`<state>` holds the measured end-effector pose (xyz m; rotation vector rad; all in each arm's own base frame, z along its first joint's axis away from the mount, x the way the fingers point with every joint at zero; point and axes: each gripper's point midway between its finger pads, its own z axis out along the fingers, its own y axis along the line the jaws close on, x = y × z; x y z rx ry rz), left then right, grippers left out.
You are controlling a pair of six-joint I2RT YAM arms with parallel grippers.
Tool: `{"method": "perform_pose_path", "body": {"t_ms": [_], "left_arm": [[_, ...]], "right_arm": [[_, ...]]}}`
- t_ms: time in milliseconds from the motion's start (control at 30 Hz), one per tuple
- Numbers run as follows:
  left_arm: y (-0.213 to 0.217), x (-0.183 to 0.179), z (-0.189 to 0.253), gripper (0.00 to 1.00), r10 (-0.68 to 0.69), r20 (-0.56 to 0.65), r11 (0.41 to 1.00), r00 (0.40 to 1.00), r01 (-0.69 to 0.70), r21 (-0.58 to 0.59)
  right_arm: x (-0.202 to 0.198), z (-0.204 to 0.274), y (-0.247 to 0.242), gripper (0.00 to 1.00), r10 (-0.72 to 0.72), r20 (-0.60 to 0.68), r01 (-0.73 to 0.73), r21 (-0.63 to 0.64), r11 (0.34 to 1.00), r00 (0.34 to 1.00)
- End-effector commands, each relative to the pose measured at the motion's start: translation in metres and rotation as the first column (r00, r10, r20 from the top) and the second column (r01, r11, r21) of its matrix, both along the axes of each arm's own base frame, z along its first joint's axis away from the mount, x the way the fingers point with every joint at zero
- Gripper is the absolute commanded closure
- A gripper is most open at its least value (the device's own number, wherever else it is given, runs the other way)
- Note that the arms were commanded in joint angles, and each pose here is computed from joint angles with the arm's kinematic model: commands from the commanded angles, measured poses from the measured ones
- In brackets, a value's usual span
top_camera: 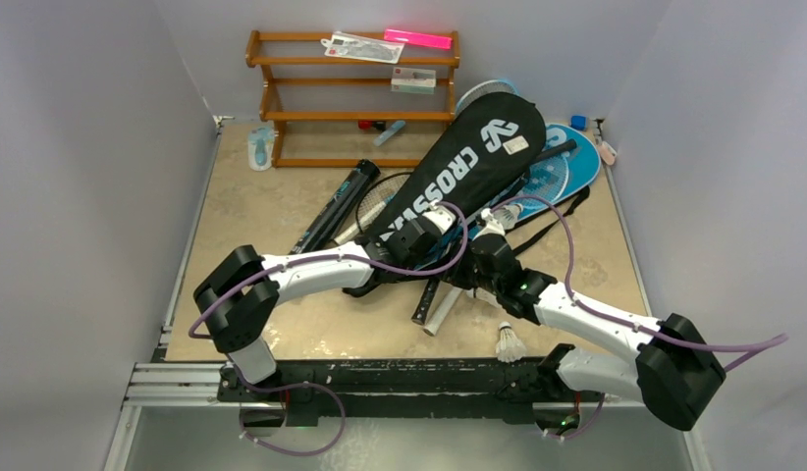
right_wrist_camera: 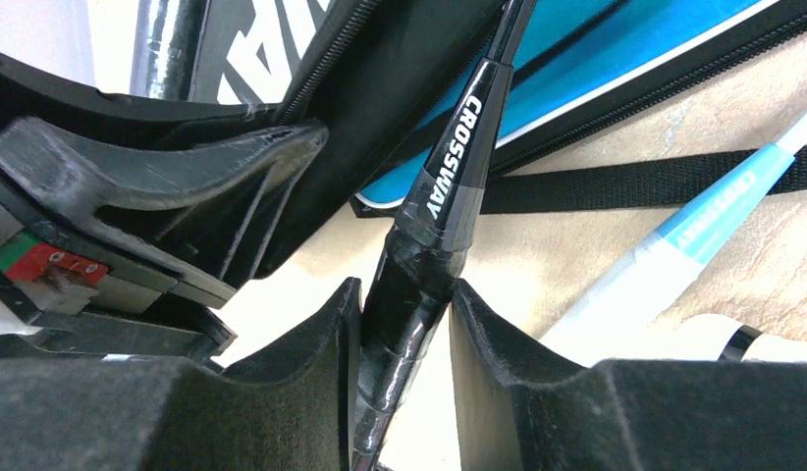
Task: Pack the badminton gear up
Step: Place the racket in the racket bag.
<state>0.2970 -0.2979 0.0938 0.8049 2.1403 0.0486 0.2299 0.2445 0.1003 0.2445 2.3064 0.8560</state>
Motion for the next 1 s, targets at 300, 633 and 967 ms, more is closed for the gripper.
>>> {"method": "perform_pose_path", "body": {"t_ms": [300, 633, 967], "left_arm": [[-0.042, -0.038, 0.044, 1.00, -0.176, -0.129, 0.951, 0.976, 0.135, -0.278], [-0.059, -0.098, 0.049, 1.00, -0.363, -0.299, 0.851, 0.882, 0.184, -0.491], [-0.065, -0.131, 0.064, 1.00, -0.534, -0.347, 0.669, 0.771, 0.135, -0.730]], "right_arm": [[0.026, 0.034, 0.022, 0.89, 0.024, 0.114, -0.031, 0.052, 0.998, 0.993], [0.031, 0.035, 0.024, 0.86, -0.007, 0.130, -0.005, 0.092, 0.996, 0.991], [0.036, 0.042, 0.010, 0.74, -0.097, 0.167, 0.079, 0.112, 0.991, 0.981]]}}
